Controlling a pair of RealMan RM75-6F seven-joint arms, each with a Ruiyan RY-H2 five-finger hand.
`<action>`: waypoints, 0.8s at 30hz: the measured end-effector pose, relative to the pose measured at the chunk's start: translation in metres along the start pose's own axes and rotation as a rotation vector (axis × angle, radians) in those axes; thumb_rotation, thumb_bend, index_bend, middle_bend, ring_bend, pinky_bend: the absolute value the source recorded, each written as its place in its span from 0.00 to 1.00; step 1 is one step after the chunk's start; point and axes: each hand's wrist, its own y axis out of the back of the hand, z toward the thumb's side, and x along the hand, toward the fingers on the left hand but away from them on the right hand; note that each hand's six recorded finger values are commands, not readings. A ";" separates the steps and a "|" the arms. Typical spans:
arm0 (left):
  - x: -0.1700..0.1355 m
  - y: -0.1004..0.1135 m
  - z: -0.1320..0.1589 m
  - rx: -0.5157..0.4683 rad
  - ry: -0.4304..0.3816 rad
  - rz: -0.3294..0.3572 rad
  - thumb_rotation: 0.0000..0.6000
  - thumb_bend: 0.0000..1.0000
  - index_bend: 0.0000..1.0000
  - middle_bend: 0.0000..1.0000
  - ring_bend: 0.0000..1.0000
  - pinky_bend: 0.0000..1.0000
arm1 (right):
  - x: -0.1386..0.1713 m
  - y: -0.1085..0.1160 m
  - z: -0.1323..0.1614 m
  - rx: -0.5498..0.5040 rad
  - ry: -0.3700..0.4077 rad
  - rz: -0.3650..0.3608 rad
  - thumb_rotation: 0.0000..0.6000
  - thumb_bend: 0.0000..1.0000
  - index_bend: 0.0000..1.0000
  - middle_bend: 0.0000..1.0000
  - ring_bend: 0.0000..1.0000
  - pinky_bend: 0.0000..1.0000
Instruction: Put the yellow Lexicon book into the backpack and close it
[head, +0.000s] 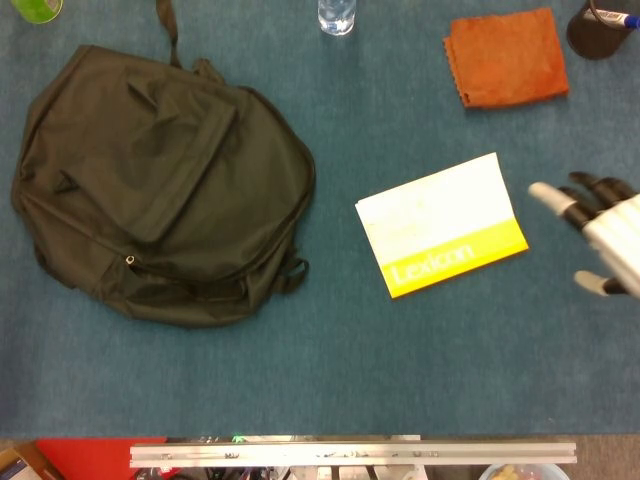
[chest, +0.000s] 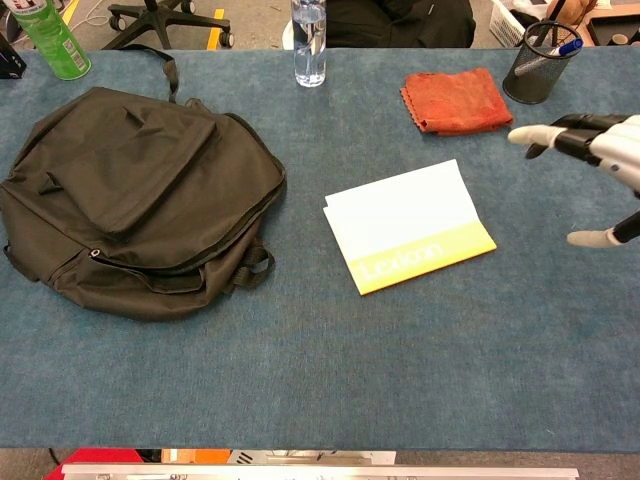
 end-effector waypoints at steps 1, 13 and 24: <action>0.000 0.000 0.000 0.000 0.001 0.001 1.00 0.23 0.15 0.09 0.05 0.07 | -0.006 -0.006 0.005 0.003 0.018 0.025 1.00 0.10 0.09 0.26 0.13 0.26; -0.005 0.004 -0.008 -0.006 0.027 0.014 1.00 0.23 0.15 0.09 0.05 0.07 | -0.067 -0.057 0.034 0.039 0.096 0.156 1.00 0.09 0.05 0.22 0.13 0.27; -0.005 0.003 -0.013 -0.006 0.042 0.014 1.00 0.23 0.15 0.09 0.05 0.07 | -0.096 -0.064 0.042 0.037 0.094 0.182 1.00 0.09 0.04 0.20 0.13 0.27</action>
